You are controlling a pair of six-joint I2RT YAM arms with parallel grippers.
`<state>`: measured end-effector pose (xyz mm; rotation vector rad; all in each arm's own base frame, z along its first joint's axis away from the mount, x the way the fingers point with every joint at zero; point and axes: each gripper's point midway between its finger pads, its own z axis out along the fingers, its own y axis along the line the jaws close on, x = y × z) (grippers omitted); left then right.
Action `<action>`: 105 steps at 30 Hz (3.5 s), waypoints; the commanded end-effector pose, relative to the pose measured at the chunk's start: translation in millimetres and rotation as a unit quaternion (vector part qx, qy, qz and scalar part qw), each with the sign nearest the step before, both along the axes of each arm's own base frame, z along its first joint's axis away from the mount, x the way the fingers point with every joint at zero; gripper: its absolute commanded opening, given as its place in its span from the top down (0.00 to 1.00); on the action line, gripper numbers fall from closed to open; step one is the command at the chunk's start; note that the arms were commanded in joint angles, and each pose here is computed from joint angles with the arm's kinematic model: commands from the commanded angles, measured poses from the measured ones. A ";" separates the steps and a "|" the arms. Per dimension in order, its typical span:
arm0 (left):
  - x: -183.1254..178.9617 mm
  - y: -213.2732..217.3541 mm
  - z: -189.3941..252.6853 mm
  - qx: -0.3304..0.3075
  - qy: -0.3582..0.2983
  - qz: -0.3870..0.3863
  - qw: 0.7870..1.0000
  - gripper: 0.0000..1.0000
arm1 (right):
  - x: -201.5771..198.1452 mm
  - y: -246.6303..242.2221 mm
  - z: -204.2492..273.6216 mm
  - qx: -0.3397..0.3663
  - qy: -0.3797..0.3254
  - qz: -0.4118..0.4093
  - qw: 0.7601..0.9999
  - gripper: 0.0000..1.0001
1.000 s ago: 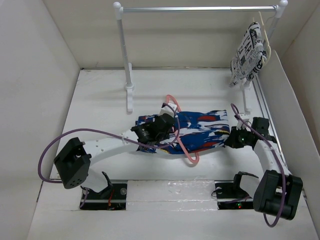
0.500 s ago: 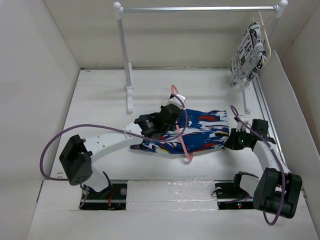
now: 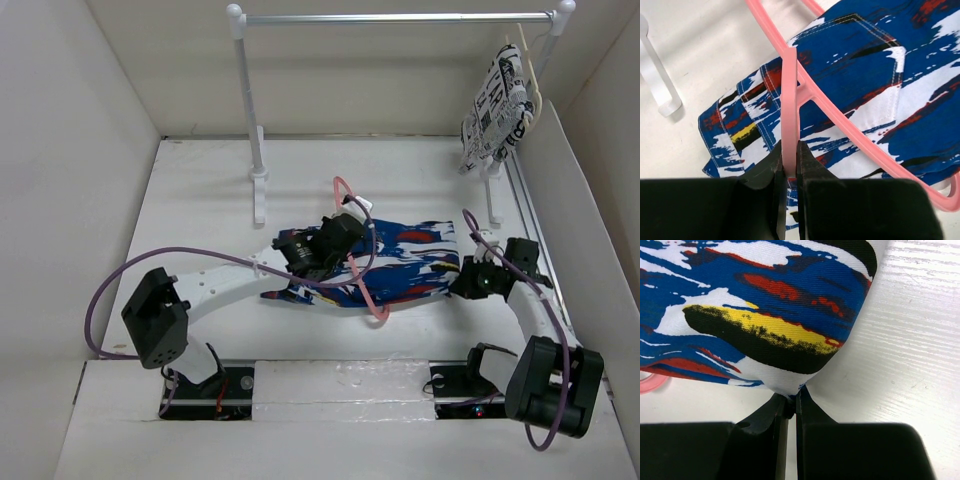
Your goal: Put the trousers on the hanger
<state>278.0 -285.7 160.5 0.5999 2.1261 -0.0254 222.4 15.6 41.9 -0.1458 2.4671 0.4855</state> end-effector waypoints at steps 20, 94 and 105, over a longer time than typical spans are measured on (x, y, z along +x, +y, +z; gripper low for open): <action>-71.1 -26.3 10.5 0.007 0.150 -0.195 0.969 1.00 | 98.7 10.1 60.6 -0.036 -0.129 0.043 0.990 1.00; 34.3 50.7 27.1 -0.006 0.046 0.136 0.990 1.00 | 36.2 -32.0 2.0 -0.001 -0.049 -0.003 0.999 1.00; 3.3 -36.7 116.3 -0.101 0.006 0.061 0.993 1.00 | 30.9 -22.5 21.8 0.010 -0.058 0.004 0.998 0.85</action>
